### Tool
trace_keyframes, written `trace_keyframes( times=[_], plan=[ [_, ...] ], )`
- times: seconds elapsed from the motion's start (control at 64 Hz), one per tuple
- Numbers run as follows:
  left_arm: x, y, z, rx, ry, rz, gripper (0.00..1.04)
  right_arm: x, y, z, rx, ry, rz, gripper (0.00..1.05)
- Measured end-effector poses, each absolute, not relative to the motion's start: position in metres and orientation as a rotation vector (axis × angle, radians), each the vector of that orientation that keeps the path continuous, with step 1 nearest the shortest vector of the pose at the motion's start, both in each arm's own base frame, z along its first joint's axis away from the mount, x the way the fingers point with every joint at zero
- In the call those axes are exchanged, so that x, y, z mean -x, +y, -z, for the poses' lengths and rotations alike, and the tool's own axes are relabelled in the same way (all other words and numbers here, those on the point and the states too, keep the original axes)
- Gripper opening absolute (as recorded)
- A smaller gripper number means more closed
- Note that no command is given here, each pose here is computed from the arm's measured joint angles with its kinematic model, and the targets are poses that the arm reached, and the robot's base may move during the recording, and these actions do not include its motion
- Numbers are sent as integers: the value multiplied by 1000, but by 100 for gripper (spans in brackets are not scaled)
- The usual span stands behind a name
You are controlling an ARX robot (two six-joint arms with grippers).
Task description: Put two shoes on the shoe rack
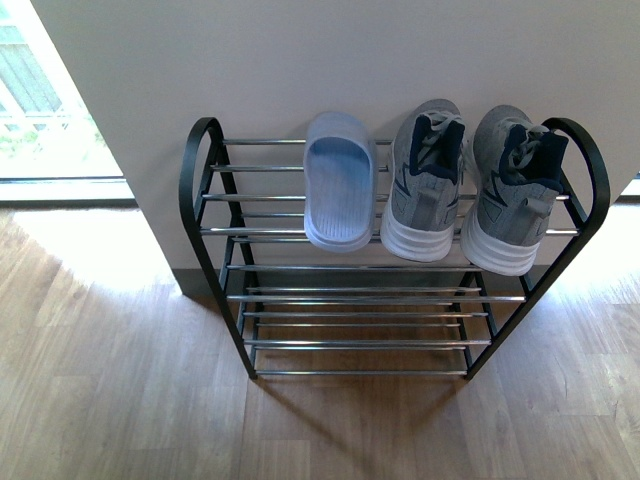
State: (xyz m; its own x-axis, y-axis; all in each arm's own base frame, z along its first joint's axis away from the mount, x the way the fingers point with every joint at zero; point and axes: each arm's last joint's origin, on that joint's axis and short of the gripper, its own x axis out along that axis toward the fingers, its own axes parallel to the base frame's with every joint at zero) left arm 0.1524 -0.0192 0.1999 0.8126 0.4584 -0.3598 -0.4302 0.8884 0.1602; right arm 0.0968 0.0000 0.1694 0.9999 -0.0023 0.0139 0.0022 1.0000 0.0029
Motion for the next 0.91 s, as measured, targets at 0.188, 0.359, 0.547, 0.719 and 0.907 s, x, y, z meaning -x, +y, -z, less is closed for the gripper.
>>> trace_keyframes(
  times=[0.188,0.359,0.547,0.719,0.907],
  plan=[
    [-187,-27,-208,44,316,-420,2,-97,0,-169,-3,-14,2,96],
    [-267,-54,-208,141,363,-254,2,-97,0,-169,-3,-14,2,96],
    [-355,-97,-168,273,527,-136,2,-97,0,-169,-3,-14,2,96],
    [-417,-127,-121,278,649,-116,2,-97,0,-169,-3,-14,2,96],
    [-461,-140,-70,239,752,-130,2,-97,0,-169,-3,-14,2,96]
  ],
)
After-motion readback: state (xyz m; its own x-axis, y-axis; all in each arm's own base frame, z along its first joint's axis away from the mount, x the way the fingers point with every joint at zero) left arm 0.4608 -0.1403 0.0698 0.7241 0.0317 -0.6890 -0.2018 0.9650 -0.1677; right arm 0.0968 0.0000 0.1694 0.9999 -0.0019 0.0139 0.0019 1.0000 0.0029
